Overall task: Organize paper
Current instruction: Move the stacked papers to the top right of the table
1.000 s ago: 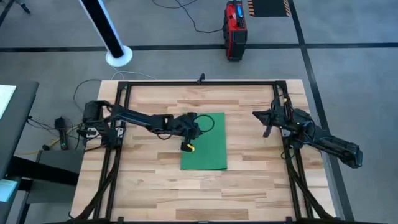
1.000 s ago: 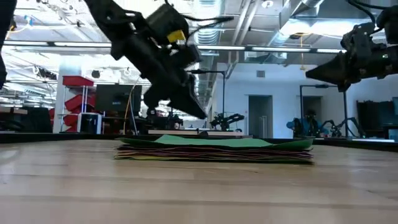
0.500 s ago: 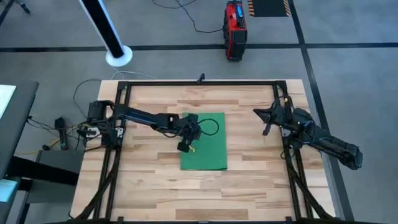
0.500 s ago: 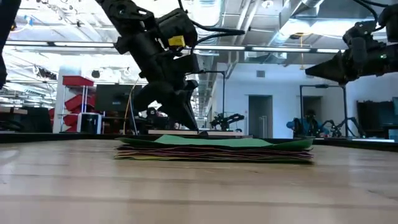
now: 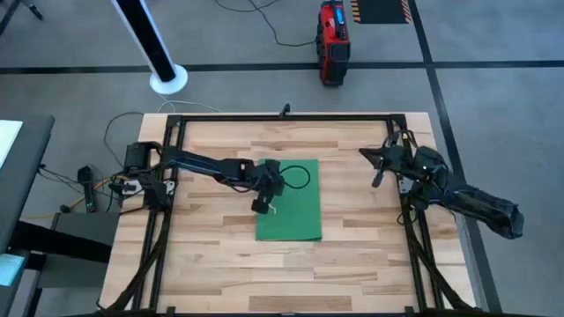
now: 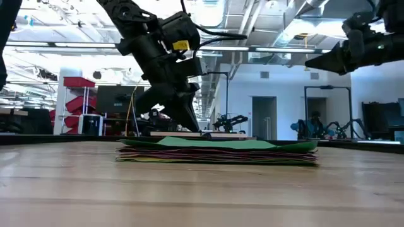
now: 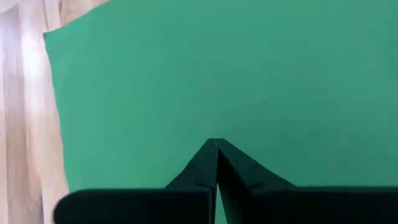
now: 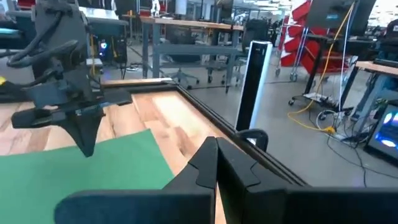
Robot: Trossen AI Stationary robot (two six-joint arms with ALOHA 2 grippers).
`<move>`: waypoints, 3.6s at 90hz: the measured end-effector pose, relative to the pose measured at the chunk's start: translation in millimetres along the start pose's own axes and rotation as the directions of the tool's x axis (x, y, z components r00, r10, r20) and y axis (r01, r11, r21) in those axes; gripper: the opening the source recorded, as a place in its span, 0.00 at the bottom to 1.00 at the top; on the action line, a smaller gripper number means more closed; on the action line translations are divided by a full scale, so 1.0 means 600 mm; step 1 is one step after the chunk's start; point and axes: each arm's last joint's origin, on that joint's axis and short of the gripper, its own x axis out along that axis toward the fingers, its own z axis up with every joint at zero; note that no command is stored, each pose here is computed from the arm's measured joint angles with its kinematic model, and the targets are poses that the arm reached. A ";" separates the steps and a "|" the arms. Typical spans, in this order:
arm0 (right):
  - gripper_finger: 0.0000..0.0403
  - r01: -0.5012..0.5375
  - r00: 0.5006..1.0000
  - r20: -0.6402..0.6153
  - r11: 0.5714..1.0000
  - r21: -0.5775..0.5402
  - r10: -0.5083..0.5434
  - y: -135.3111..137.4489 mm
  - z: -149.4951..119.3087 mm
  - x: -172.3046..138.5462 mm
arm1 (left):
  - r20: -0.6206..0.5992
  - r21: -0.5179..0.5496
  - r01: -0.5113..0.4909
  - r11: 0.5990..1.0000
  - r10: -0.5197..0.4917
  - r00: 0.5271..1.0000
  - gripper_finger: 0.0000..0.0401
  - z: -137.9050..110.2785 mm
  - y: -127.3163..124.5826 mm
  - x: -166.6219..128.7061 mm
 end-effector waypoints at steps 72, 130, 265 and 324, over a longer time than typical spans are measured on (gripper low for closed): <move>0.00 -0.219 0.973 -0.081 0.976 -0.006 0.218 0.036 0.051 0.083 | -0.018 -0.071 0.021 0.997 -0.023 1.000 0.00 -0.005 -0.002 0.070; 0.00 -0.219 0.971 -0.097 0.976 -0.004 0.217 0.036 0.049 0.083 | 0.050 -0.172 -0.042 0.984 0.052 0.997 0.00 0.039 0.063 0.148; 0.00 -0.219 0.973 -0.085 0.975 -0.037 0.216 0.034 0.053 0.077 | 0.219 -0.156 -0.035 0.987 0.070 0.973 0.00 0.128 0.131 0.205; 0.00 -0.222 0.968 0.081 0.959 -0.175 0.238 0.056 0.066 0.027 | 0.320 -0.233 0.082 0.969 -0.003 0.947 0.00 0.126 0.155 0.199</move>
